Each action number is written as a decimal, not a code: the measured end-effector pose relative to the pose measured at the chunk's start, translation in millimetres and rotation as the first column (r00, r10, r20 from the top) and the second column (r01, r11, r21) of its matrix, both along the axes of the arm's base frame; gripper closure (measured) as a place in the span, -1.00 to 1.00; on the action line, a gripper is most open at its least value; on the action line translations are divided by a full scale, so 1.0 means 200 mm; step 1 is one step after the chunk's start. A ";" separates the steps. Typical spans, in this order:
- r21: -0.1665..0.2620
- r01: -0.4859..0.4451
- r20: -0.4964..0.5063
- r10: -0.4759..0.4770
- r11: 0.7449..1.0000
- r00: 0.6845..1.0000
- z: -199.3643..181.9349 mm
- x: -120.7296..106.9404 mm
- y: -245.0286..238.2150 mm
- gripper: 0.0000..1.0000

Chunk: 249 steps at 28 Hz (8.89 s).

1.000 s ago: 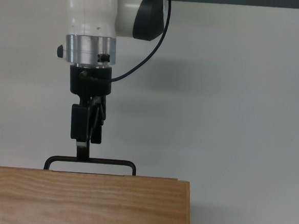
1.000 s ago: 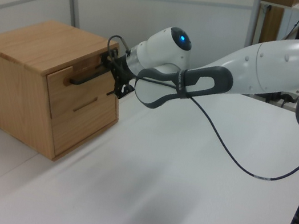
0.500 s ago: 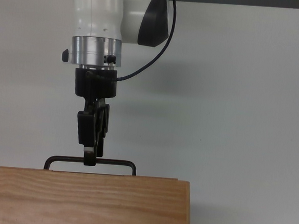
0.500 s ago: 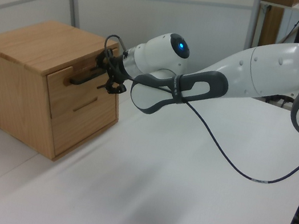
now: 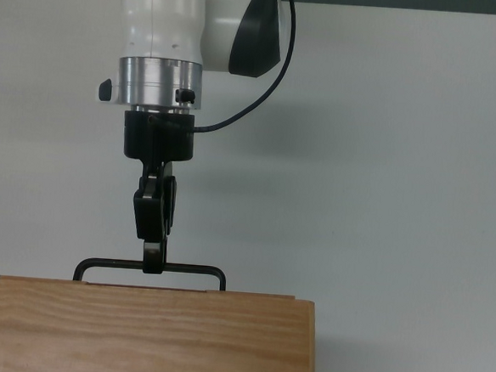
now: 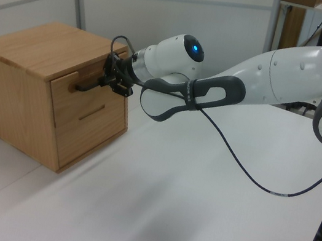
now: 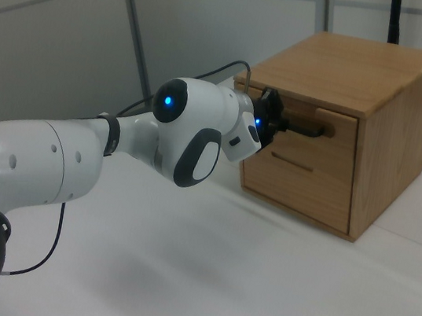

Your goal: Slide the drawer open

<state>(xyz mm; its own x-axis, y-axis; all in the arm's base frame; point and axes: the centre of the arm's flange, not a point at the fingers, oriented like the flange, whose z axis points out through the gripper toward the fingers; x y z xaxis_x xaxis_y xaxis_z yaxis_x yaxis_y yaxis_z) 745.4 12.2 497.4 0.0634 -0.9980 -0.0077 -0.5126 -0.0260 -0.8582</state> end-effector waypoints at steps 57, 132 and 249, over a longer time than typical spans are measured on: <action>-0.043 -0.020 -0.122 0.014 0.999 0.992 0.08 -0.20 0.00 0.67; -0.070 -0.163 -0.743 0.058 0.984 0.667 0.44 -0.76 -0.14 0.67; 0.007 -0.999 -0.915 0.404 -0.038 -0.022 0.41 -0.87 0.11 -1.00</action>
